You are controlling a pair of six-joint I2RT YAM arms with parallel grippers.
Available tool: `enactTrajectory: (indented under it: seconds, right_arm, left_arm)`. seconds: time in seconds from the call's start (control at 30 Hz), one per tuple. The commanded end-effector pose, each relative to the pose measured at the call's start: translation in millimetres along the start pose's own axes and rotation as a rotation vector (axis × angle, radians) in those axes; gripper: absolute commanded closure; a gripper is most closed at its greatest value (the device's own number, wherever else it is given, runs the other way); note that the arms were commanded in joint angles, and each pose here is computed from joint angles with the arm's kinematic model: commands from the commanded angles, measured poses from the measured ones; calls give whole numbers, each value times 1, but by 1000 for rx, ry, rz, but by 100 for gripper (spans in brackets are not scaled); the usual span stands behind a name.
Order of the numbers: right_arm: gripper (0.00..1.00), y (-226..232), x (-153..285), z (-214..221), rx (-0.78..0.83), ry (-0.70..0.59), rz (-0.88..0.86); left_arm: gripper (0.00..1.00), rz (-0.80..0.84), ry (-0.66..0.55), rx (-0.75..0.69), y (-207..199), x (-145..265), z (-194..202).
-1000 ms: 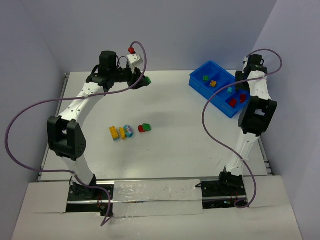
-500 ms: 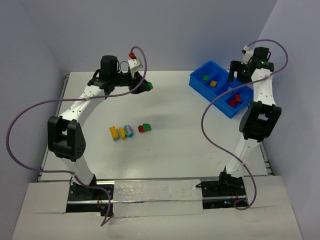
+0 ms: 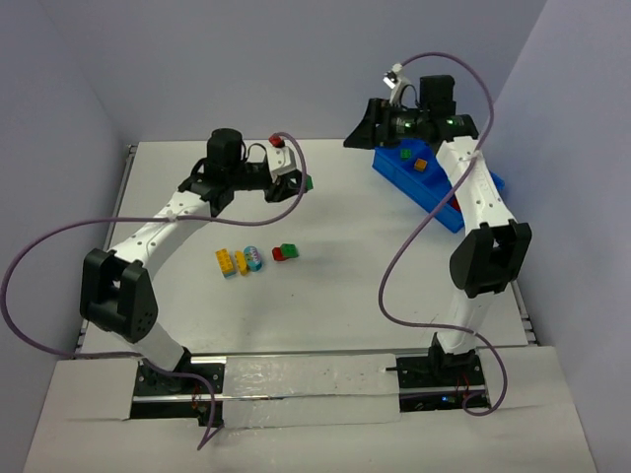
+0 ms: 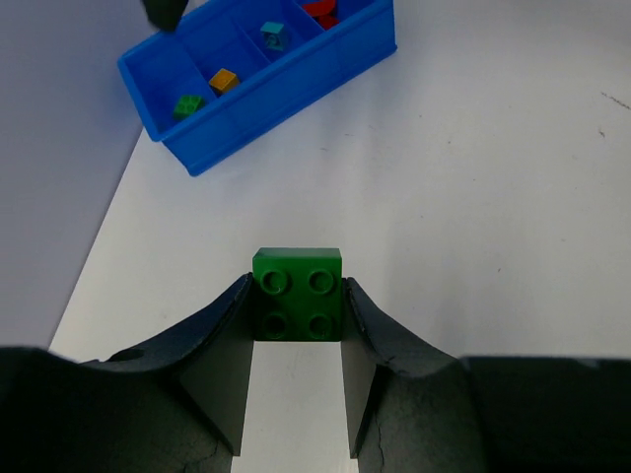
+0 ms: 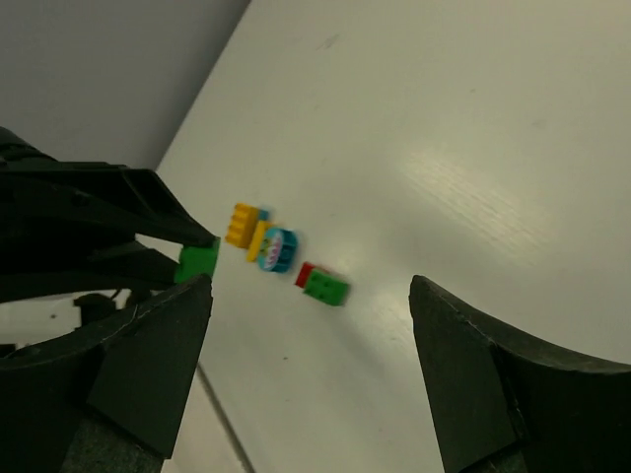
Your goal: Sort the legos into containers by color
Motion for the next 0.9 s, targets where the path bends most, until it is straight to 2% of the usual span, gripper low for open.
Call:
enactTrajectory:
  seconds: [0.0,0.23,0.57,0.77,0.87]
  right_arm:
    - [13,31,-18,5,-61,31,-169]
    - [12,67,-33,33,-32,130,-293]
    - [11,82,-42,62,-3,206,-343]
    - [21,86,-45,64,0,211,-362]
    - [34,84,-49,63,-8,207,-361]
  left_arm:
    - [95,-64,-46,-184,3,4,-30]
    - [94,-112,-49,-223,6,-1,-37]
    - [92,-134,-82,-223,6,-7,-48]
    - [92,-134,-91,-229,8,-8,-52]
    - [92,-132,-96,-230,8,-8,-54]
Point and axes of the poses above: each gripper's point midway between its finger pads, its own x axis back along the fingers, its own y axis along the line the jaws close on, z = x × y, the point moved 1 cm from there along x, back along the fingers, and after that the axes turned 3 degrees about x, right-handed, at the moved point
